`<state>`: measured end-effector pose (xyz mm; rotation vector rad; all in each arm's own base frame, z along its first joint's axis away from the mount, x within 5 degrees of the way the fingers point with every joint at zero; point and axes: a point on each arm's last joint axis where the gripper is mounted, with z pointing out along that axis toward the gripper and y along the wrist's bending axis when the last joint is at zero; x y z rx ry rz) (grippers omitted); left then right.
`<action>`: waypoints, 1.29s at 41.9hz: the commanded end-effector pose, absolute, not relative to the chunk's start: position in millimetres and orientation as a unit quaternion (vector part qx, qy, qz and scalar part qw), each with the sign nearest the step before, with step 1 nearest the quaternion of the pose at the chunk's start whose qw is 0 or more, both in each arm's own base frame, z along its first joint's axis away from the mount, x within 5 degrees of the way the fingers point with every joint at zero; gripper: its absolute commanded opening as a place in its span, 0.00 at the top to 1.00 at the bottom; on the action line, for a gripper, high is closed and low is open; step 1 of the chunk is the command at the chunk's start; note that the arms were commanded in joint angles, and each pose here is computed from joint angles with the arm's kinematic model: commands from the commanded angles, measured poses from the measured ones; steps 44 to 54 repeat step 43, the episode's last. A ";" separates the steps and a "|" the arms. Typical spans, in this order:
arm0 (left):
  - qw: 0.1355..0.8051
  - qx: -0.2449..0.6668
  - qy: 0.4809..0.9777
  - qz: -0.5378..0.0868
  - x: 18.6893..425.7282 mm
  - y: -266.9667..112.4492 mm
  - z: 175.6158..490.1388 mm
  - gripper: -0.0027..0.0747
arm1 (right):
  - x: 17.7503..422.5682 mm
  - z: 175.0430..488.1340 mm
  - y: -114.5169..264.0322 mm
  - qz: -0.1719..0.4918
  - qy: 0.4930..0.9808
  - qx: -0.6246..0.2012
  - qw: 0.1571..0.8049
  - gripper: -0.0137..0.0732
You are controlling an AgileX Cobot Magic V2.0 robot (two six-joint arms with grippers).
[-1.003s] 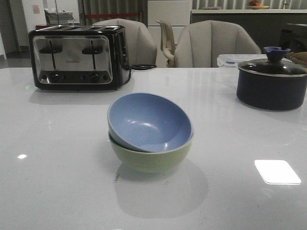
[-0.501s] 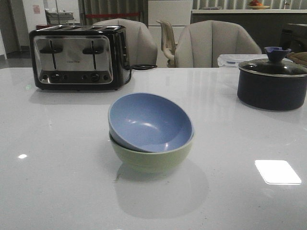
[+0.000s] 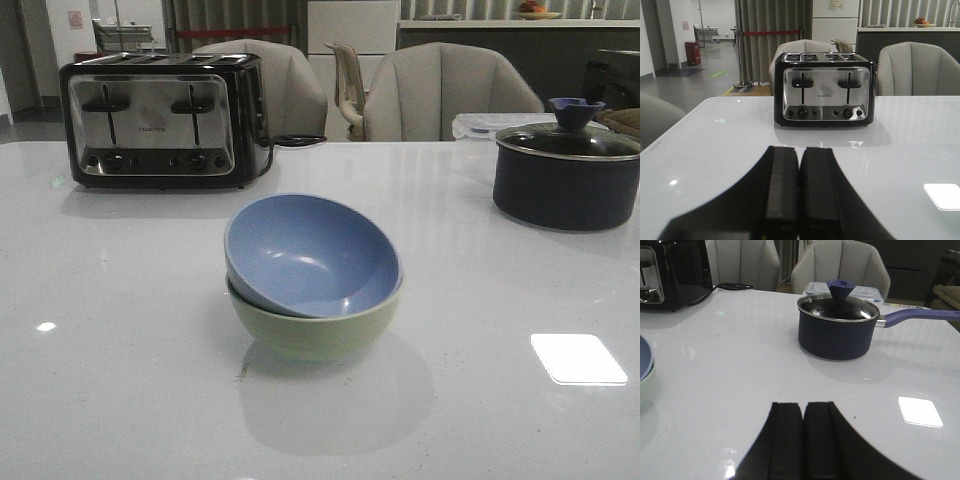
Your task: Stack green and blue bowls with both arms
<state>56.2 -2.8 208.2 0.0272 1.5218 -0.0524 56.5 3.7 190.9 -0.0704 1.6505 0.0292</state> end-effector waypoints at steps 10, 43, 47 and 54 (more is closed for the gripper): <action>0.753 0.013 0.657 -0.030 54.7 -3.2 210.4 0.83 | 54.9 204.9 2.7 0.006 0.678 -0.027 0.735 0.80; 0.753 0.013 0.657 -0.030 54.7 -3.2 210.4 0.83 | 55.0 204.9 0.3 -0.010 0.678 -0.012 0.735 0.80; 0.753 0.013 0.657 -0.030 54.7 -3.2 210.4 0.83 | 55.0 204.9 0.3 -0.010 0.678 -0.012 0.735 0.80; 0.753 0.013 0.657 -0.030 54.7 -3.2 210.4 0.83 | 55.0 204.9 0.3 -0.010 0.678 -0.012 0.735 0.80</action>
